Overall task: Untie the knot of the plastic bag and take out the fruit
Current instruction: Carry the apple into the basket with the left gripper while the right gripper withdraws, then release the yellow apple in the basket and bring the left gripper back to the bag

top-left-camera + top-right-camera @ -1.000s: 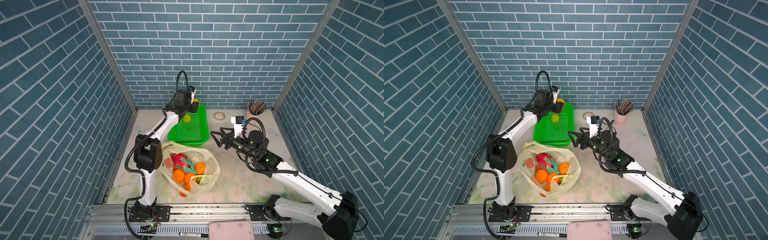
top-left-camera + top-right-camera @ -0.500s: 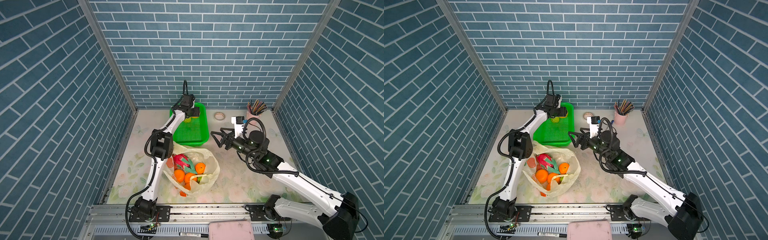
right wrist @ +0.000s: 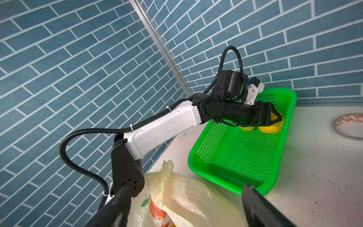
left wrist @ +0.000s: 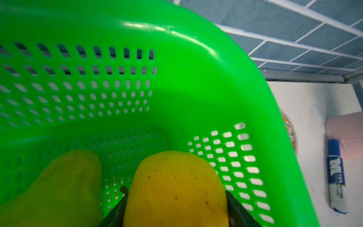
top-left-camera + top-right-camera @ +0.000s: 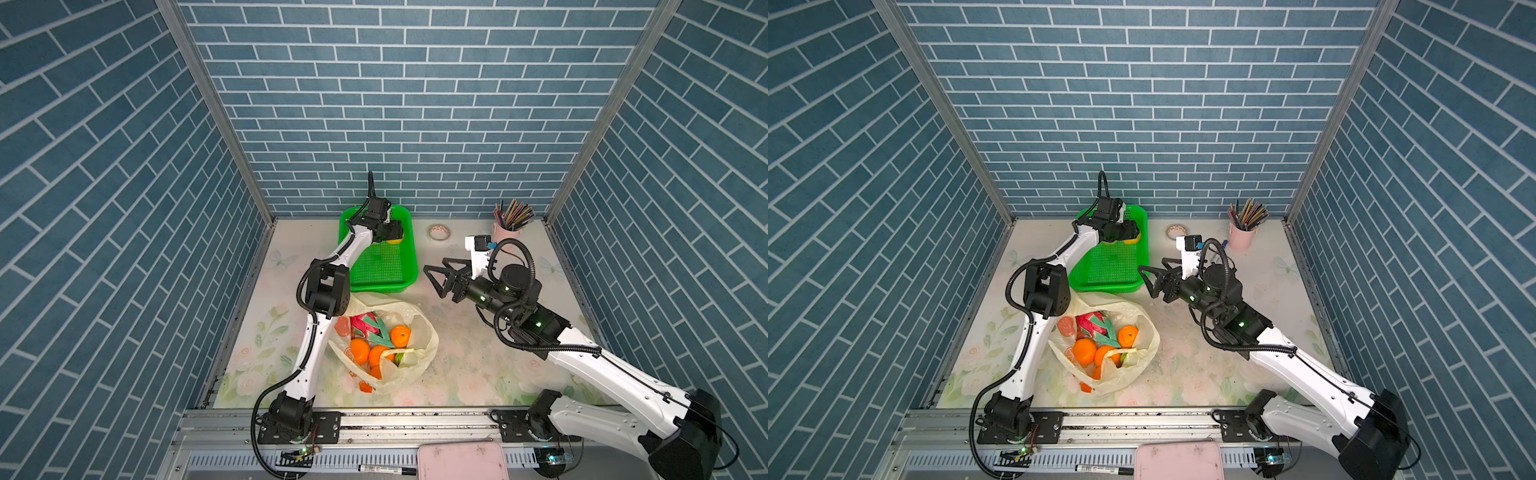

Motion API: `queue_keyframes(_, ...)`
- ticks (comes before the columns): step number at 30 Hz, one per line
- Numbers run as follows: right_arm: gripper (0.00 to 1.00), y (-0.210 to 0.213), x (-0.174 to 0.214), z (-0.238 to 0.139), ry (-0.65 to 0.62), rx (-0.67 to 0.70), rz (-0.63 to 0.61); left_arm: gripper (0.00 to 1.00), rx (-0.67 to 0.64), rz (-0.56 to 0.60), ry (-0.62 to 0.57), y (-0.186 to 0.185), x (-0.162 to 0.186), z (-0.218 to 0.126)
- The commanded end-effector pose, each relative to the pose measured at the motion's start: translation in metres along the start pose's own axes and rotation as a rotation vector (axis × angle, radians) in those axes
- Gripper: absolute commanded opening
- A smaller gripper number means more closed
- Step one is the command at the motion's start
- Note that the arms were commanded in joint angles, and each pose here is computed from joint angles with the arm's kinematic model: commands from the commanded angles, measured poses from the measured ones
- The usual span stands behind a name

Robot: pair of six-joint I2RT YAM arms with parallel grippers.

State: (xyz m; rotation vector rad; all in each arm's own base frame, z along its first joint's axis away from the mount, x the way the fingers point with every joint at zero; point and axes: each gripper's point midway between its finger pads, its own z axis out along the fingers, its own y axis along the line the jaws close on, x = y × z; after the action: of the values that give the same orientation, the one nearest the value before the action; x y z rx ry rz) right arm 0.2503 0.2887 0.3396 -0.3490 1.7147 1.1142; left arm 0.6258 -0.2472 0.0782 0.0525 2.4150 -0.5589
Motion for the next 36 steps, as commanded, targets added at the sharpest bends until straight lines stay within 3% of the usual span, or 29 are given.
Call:
queue_keyframes(1,0.88,0.0,-0.004,-0.005,-0.018,0.003,0.013,0.81,0.002,-0.005,-0.019,-0.002,-0.01,-0.008)
queue_keyframes(4,0.88,0.001,-0.005,-0.006,-0.019,0.0,0.015,0.89,-0.003,0.01,-0.04,-0.006,-0.02,-0.02)
queue_keyframes(14,0.88,0.001,-0.005,-0.008,-0.021,0.004,0.024,0.89,0.025,0.057,-0.157,-0.039,-0.068,-0.097)
queue_keyframes(23,0.88,0.003,-0.003,-0.009,-0.017,-0.01,0.042,0.89,0.074,0.109,-0.246,-0.066,-0.082,-0.185)
queue_keyframes(30,0.88,0.001,0.005,-0.009,0.0,-0.017,0.05,0.89,0.121,0.133,-0.346,-0.082,-0.061,-0.273)
queue_keyframes(36,0.88,-0.003,0.016,-0.009,0.023,-0.01,0.051,0.89,0.125,0.135,-0.393,-0.08,-0.011,-0.347)
